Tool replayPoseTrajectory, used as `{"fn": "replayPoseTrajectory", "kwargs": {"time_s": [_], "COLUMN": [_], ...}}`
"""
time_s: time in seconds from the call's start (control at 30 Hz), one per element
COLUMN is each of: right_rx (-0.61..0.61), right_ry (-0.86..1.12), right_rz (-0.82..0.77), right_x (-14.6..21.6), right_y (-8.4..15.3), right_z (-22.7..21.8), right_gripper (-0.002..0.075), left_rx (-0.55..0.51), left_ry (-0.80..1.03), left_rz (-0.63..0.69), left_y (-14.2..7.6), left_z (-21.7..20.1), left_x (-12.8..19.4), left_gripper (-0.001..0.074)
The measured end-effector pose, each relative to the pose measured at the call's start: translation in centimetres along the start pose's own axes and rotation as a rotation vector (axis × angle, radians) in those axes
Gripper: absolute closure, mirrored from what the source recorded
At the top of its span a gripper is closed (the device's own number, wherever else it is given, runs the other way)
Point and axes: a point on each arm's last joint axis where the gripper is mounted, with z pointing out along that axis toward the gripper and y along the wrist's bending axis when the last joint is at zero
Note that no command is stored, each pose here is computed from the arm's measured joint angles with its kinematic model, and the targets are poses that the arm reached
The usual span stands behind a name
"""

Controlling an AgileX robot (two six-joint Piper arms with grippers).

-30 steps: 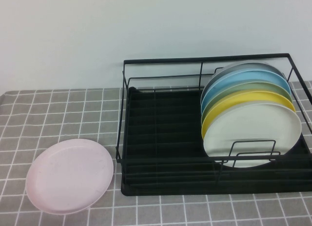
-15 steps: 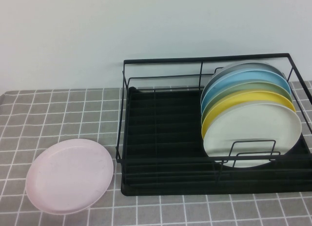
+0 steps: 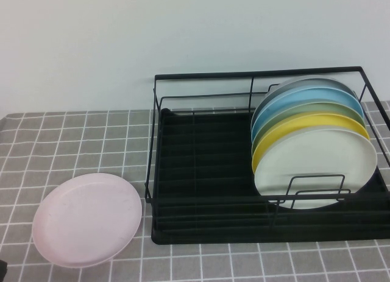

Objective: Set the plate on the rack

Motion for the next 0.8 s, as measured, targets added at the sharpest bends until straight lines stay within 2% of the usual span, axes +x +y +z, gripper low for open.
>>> {"fn": "replayPoseTrajectory", "kwargs": {"time_s": [0.1, 0.27, 0.43, 0.53, 0.63, 0.7, 0.8], "right_rx": [-0.016, -0.035, -0.098, -0.125, -0.155, -0.177, -0.198], "right_ry": [0.042, 0.026, 0.016, -0.017, -0.051, -0.088, -0.169], "right_rz": [-0.098, -0.134, -0.291, -0.327, -0.338, -0.353, -0.351], "right_x": [0.3, -0.2, -1.2, -2.0, -3.0, -3.9, -5.5], "right_y": [0.2, 0.8, 2.7, 3.7, 4.9, 5.9, 7.4], "right_z": [0.0, 0.0, -0.2, -0.4, -0.7, -1.0, -1.5], "right_gripper": [0.0729, 0.0729, 0.0729, 0.0729, 0.0729, 0.0729, 0.0729], "left_rx": [0.000, 0.002, 0.004, 0.029, 0.085, 0.143, 0.224], "left_ry": [0.003, -0.010, -0.010, -0.008, 0.001, 0.008, -0.023], "left_rz": [0.000, -0.007, 0.002, -0.018, 0.121, 0.279, 0.428], "left_y": [0.0, 0.0, 0.0, -0.4, -1.9, -3.4, -5.6], "left_z": [0.0, 0.0, 0.0, 0.0, -0.3, -0.7, -1.3], "left_x": [0.0, -0.1, -0.1, -0.1, -0.5, -0.7, -1.4], "left_gripper": [0.0735, 0.0735, 0.0735, 0.0735, 0.0735, 0.0735, 0.0735]}}
